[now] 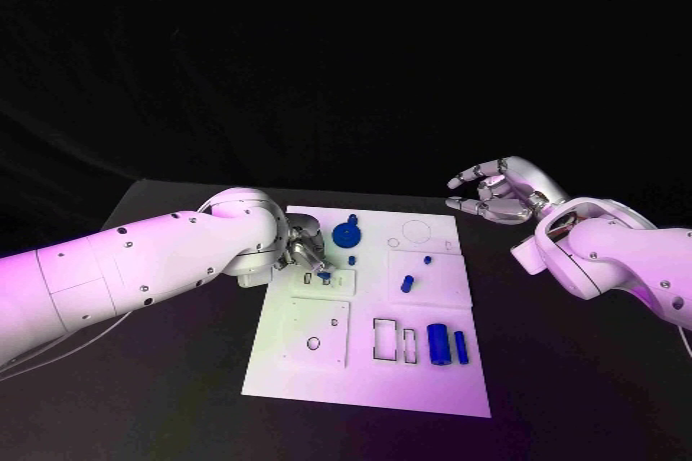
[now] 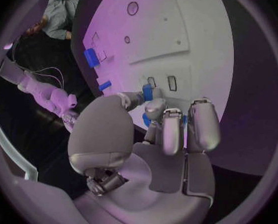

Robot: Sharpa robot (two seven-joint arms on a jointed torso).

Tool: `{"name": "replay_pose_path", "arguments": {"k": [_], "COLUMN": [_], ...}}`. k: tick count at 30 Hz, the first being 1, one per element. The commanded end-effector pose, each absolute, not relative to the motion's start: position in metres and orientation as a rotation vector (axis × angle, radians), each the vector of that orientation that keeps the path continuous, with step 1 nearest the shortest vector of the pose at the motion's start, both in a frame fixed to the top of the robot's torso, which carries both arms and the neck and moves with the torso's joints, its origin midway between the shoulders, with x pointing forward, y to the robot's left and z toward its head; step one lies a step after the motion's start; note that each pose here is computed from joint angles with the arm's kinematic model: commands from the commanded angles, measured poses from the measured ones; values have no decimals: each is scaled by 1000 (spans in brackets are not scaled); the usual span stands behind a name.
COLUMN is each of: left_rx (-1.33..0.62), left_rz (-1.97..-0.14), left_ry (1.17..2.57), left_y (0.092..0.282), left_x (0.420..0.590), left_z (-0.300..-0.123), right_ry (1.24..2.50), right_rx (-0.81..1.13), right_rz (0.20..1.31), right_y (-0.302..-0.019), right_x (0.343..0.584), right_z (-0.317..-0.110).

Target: Assemble the parts on the task board

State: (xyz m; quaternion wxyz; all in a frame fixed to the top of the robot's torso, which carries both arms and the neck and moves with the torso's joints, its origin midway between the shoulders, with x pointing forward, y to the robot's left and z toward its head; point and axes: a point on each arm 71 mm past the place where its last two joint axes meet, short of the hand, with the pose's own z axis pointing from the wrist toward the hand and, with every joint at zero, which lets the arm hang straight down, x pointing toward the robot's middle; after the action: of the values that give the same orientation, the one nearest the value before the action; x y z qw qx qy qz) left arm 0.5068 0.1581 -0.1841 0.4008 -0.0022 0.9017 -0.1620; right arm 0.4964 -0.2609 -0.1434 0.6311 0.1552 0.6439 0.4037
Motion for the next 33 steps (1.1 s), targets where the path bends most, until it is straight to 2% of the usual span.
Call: {"name": "replay_pose_path", "arguments": {"k": [1, 33], "left_rx": [41, 112], "left_rz": [-394, -347], "left_ry": [2273, 2296], "left_y": [155, 152], "left_x": [506, 503], "left_z": [-185, -191], "right_ry": [1480, 1488], "right_rx": [341, 342], "right_rz": [929, 928], "right_y": [-260, -260], "right_x": [496, 496], "right_z": [-144, -145]}}
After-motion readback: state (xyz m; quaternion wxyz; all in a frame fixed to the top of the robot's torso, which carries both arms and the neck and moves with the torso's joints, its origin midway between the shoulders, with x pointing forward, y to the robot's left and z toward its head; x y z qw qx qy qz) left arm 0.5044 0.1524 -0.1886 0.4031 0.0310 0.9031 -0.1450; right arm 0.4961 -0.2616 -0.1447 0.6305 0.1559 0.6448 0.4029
